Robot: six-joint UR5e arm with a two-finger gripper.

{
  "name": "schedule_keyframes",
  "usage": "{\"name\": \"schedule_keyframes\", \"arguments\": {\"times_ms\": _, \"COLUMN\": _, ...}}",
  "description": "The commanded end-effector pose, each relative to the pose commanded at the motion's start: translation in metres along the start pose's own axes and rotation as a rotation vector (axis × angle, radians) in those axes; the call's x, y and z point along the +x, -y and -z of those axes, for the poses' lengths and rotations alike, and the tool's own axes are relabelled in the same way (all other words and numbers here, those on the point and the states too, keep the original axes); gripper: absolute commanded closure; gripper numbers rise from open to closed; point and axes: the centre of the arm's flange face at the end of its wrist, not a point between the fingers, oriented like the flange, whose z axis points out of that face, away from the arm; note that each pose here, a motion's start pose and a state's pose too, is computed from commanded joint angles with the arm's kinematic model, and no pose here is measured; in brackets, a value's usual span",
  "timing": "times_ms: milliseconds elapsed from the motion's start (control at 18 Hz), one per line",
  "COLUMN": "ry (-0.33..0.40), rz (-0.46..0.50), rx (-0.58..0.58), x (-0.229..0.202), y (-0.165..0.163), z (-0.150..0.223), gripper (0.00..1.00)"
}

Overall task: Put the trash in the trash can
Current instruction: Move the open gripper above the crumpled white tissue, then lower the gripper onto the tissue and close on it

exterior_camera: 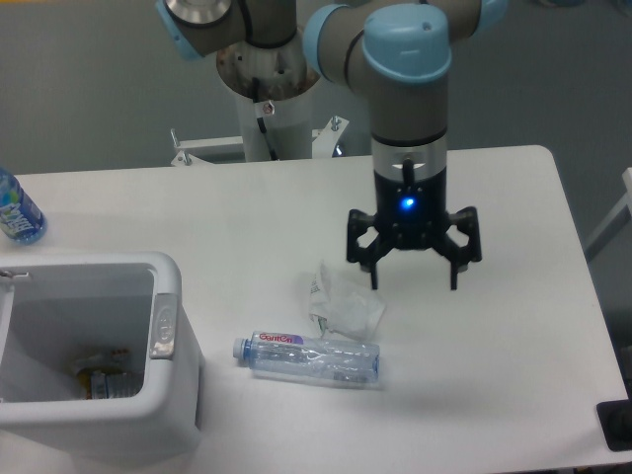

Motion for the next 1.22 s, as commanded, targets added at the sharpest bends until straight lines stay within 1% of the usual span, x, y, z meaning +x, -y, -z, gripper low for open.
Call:
{"name": "schedule_keyframes", "arguments": {"times_ms": 278, "ry": 0.001, "rz": 0.002, "rx": -0.011, "x": 0.003, "y": -0.002, "z": -0.004, "gripper": 0.0}}
{"name": "schedule_keyframes", "arguments": {"times_ms": 389, "ry": -0.007, "rz": 0.017, "rx": -0.022, "x": 0.007, "y": -0.007, "z": -0.01, "gripper": 0.0}}
{"name": "schedule_keyframes", "arguments": {"times_ms": 667, "ry": -0.035, "rz": 0.02, "rx": -0.061, "x": 0.017, "y": -0.017, "z": -0.032, "gripper": 0.0}}
{"name": "schedule_keyframes", "arguments": {"times_ms": 833, "ry": -0.07, "rz": 0.076, "rx": -0.088, "x": 0.029, "y": -0.026, "z": -0.05, "gripper": 0.0}}
{"name": "schedule_keyframes", "arguments": {"times_ms": 944, "ry": -0.112, "rz": 0.062, "rx": -0.098, "x": 0.047, "y": -0.023, "z": -0.064, "gripper": 0.0}}
{"name": "schedule_keyframes", "arguments": {"times_ms": 1111, "ry": -0.171, "rz": 0.045, "rx": -0.147, "x": 0.072, "y": -0.029, "z": -0.099, "gripper": 0.0}}
{"name": "schedule_keyframes", "arguments": {"times_ms": 1222, "ry": -0.194, "rz": 0.051, "rx": -0.18, "x": 0.084, "y": -0.032, "z": -0.119, "gripper": 0.0}}
